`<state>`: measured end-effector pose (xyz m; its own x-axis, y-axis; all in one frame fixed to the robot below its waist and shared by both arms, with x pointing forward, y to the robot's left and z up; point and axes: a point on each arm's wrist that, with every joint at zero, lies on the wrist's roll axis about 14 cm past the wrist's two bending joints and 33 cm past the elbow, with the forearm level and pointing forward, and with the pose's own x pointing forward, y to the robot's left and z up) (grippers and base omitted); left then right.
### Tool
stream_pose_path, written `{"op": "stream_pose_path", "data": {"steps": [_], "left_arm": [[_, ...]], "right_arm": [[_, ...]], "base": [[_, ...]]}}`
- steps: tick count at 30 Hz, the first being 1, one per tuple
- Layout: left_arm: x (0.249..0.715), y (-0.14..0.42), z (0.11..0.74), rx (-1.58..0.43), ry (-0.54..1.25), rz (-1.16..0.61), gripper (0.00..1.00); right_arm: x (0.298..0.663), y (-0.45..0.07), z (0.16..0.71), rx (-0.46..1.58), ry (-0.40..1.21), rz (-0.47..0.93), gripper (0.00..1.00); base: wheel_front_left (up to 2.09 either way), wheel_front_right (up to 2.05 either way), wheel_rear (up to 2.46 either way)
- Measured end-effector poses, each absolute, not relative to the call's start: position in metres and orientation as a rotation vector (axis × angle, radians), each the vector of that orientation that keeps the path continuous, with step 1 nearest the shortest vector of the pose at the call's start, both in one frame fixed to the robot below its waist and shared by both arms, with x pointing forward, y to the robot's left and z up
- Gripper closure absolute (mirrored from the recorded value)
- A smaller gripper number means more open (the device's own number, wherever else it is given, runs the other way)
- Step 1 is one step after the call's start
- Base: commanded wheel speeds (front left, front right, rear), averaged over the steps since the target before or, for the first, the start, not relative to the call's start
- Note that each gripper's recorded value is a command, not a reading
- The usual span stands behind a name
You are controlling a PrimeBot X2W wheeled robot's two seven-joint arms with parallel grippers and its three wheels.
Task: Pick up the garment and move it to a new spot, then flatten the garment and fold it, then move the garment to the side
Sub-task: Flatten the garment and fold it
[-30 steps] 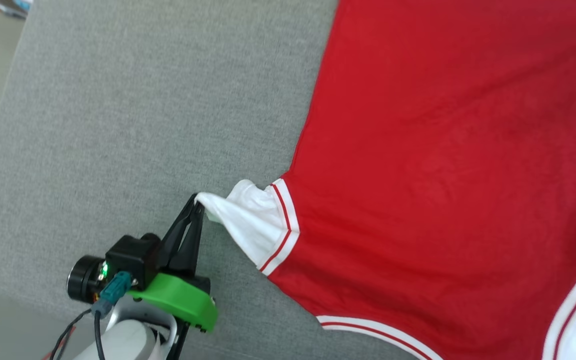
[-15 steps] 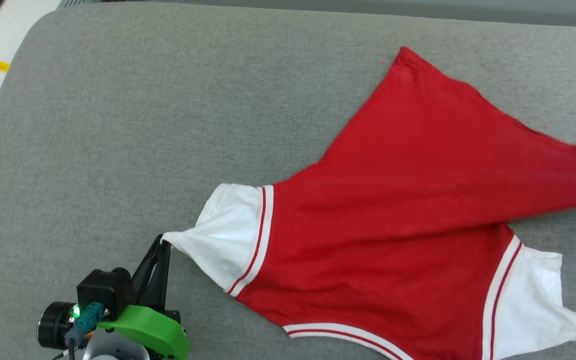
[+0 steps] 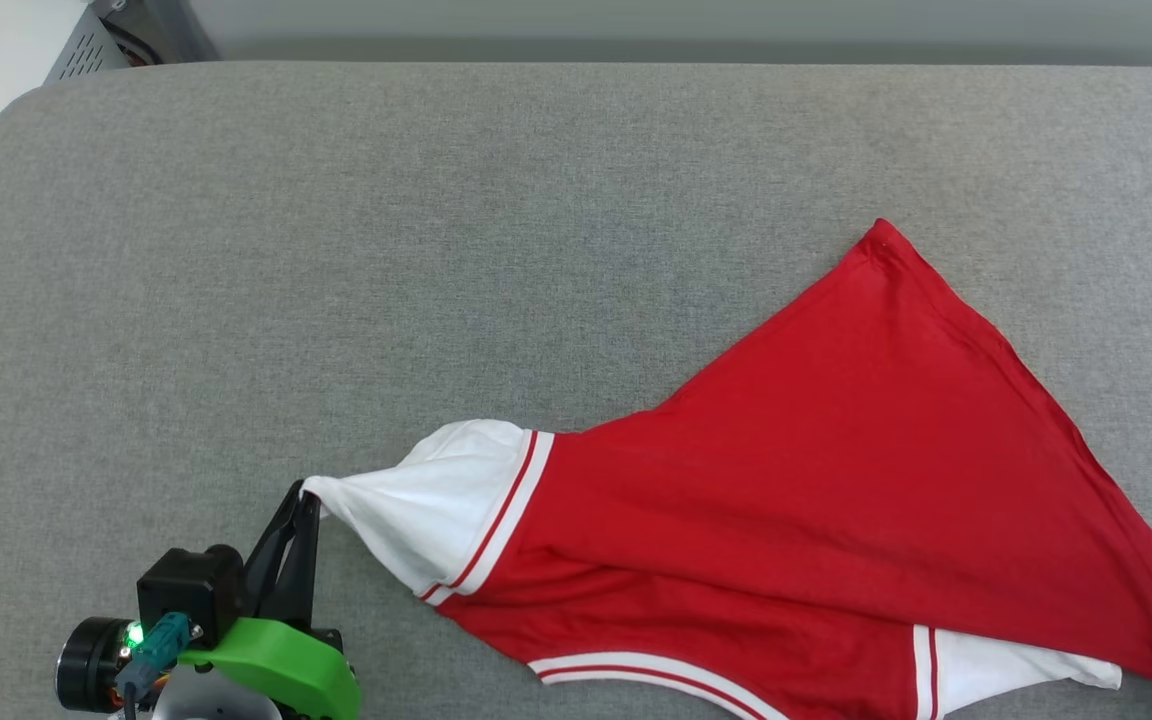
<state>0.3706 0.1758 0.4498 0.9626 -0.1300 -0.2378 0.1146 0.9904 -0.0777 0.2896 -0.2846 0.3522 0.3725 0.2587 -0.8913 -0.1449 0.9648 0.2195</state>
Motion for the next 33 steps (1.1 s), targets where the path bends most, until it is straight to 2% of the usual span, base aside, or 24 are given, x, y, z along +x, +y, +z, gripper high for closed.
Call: {"op": "stream_pose_path", "data": {"steps": [1,2,3,7,11,14,15,18,23,26,33], "left_arm": [[0.370,0.177,0.448,-0.062,0.249,-0.121,1.00],[0.370,0.177,0.447,-0.061,0.252,-0.118,1.00],[0.370,0.178,0.447,-0.060,0.253,-0.117,1.00],[0.369,0.177,0.448,-0.062,0.248,-0.118,1.00],[0.367,0.177,0.452,-0.064,0.239,-0.118,1.00],[0.367,0.177,0.452,-0.062,0.236,-0.118,1.00],[0.369,0.177,0.454,-0.062,0.230,-0.121,1.00],[0.373,0.176,0.455,-0.065,0.222,-0.120,1.00],[0.382,0.173,0.454,-0.072,0.216,-0.123,1.00],[0.390,0.171,0.452,-0.060,0.206,-0.127,1.00],[0.400,0.172,0.446,-0.065,0.210,-0.119,1.00]], "right_arm": [[0.292,-0.288,0.352,0.112,1.152,0.244,1.00],[0.296,-0.290,0.351,0.114,1.136,0.230,0.67],[0.299,-0.291,0.352,0.120,1.121,0.222,0.00],[0.320,-0.295,0.367,0.127,1.015,0.198,0.00],[0.364,-0.306,0.407,0.098,0.844,0.183,0.00],[0.400,-0.303,0.444,0.040,0.720,0.221,0.00],[0.422,-0.293,0.467,0.003,0.659,0.262,0.00],[0.446,-0.269,0.488,-0.063,0.618,0.339,0.00],[0.474,-0.224,0.488,-0.175,0.675,0.451,0.00],[0.499,-0.181,0.463,-0.255,0.792,0.529,0.00],[0.535,-0.150,0.420,-0.335,0.905,0.549,0.00]], "base": [[0.00,0.00,0.00],[0.00,0.00,0.00],[0.00,0.00,0.00],[0.00,0.00,0.00],[0.00,0.00,0.00],[0.00,0.00,0.00],[0.00,0.00,0.00],[0.00,0.00,0.00],[0.00,0.00,0.00],[0.00,0.00,0.00],[0.00,0.00,0.00]]}}
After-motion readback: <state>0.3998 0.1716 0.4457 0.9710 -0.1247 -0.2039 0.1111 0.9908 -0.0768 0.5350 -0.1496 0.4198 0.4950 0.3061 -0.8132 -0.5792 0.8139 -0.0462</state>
